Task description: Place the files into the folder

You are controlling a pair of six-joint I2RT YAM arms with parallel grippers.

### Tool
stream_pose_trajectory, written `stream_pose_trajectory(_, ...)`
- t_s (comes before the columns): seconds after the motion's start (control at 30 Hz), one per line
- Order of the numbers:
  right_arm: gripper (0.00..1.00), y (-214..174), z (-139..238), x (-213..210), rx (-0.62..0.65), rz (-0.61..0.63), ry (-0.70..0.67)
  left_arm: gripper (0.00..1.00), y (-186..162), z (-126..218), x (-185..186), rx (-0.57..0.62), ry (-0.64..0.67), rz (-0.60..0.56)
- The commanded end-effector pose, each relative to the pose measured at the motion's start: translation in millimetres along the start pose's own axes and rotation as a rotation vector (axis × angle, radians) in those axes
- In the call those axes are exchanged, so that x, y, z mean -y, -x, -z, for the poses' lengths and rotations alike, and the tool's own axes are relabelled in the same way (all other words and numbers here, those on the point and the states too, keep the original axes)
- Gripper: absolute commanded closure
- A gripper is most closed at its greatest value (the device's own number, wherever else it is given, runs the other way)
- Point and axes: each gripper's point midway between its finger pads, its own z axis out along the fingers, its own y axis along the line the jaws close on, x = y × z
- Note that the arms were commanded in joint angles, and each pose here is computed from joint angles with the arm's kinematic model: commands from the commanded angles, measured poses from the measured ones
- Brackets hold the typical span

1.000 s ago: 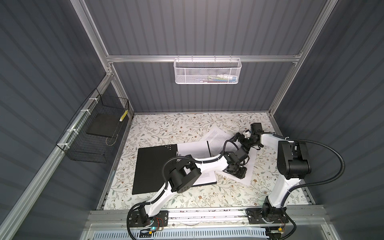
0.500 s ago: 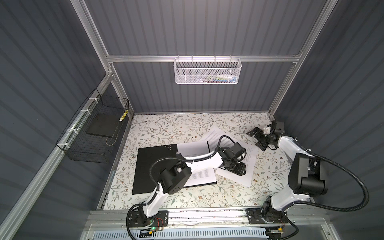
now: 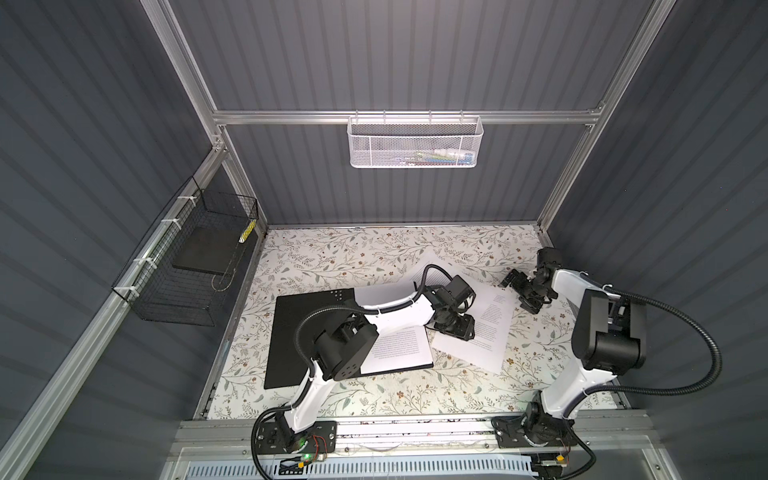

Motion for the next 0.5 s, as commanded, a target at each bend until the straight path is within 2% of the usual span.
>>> stream_pose_trajectory(0.0,0.01,1.7,-5.2,2.2,-0.035,0.016,-0.019,0.49,-26.7,-18.3,-15.2,-0.094,0.024,0.006)
stream_pose_trajectory(0.17,0.01,-10.3,-17.9,1.4,-0.100,-0.011,0.011,0.49,-35.1,-26.7,-24.8,-0.120,0.045,0.014)
stream_pose_trajectory(0.47,0.01,-47.6,-15.6,-6.8,-0.209,-0.051,0.105,0.49,-44.1,-33.5,-37.0,-0.153,0.077,0.034)
